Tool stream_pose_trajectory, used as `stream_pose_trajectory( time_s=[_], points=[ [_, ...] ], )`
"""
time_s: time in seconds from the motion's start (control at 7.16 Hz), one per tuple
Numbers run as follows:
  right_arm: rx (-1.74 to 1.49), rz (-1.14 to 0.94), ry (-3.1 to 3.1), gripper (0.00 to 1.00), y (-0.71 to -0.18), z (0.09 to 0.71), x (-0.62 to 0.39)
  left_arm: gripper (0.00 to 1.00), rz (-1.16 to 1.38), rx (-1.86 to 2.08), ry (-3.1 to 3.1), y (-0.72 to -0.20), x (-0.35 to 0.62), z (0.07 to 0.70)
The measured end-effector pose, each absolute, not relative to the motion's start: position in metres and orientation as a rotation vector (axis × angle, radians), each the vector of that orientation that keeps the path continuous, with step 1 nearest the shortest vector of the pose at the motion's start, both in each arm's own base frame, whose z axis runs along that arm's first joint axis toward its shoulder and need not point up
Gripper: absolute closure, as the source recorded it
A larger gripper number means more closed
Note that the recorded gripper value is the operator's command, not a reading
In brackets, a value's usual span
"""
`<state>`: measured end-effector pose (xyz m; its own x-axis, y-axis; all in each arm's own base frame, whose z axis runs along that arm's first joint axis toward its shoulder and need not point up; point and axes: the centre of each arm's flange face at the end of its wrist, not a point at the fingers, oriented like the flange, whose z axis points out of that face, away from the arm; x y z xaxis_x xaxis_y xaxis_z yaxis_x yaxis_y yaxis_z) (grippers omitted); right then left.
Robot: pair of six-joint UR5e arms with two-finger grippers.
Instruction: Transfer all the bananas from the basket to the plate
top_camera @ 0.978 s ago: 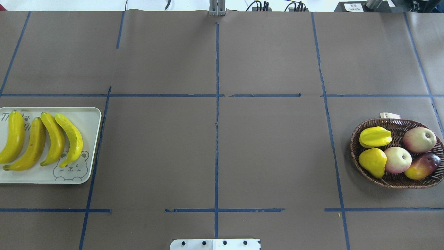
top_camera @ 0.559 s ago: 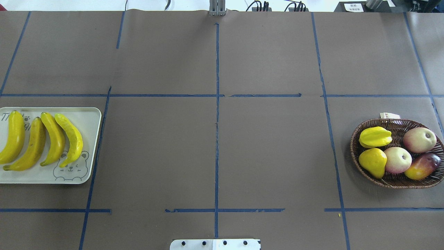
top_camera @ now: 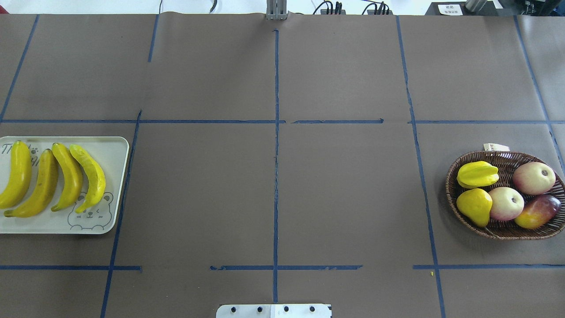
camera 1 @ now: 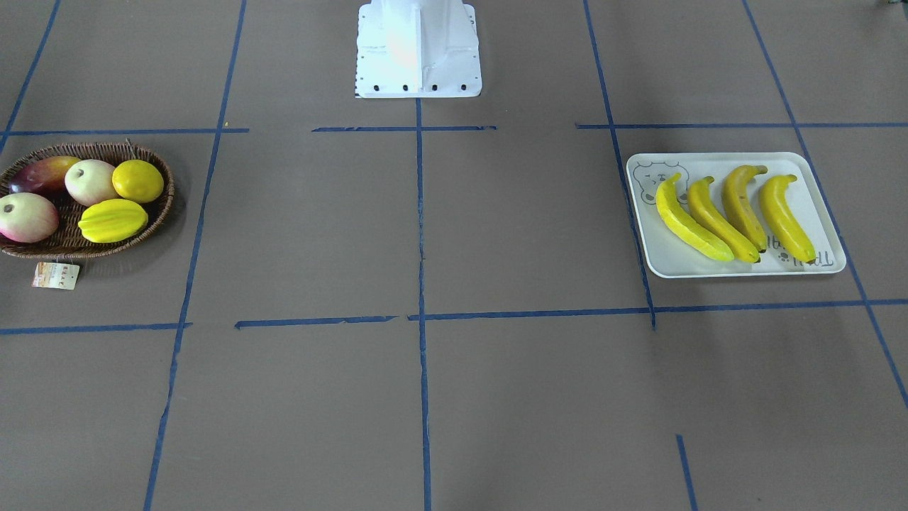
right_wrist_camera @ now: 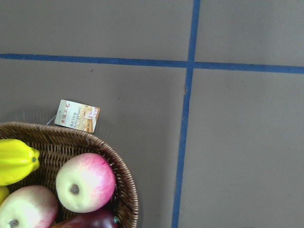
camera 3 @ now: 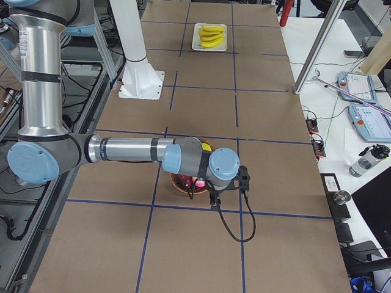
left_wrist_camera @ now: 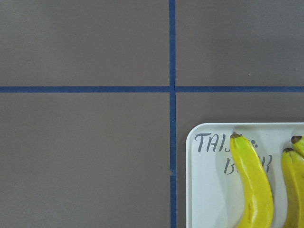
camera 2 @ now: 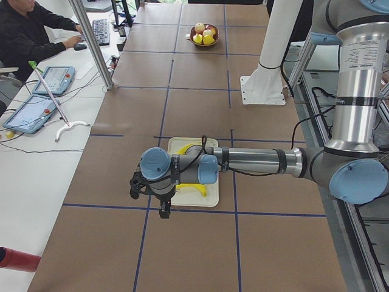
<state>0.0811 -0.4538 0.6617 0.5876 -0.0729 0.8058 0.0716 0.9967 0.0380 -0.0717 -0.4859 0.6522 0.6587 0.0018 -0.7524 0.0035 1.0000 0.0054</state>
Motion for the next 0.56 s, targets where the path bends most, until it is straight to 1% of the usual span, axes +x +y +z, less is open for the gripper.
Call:
stream_pose_trajectory(
  time_s=[0.28, 0.56],
  points=[
    [0.027, -0.07, -0.937, 0.0, -0.44, 0.687, 0.09, 0.0, -0.002, 0.004, 0.854, -0.486, -0.071, 0.654],
    [0.047, -0.042, -0.93, 0.0, -0.443, 0.683, 0.097, 0.0, -0.003, 0.001, 0.854, -0.485, -0.071, 0.655]
  ],
)
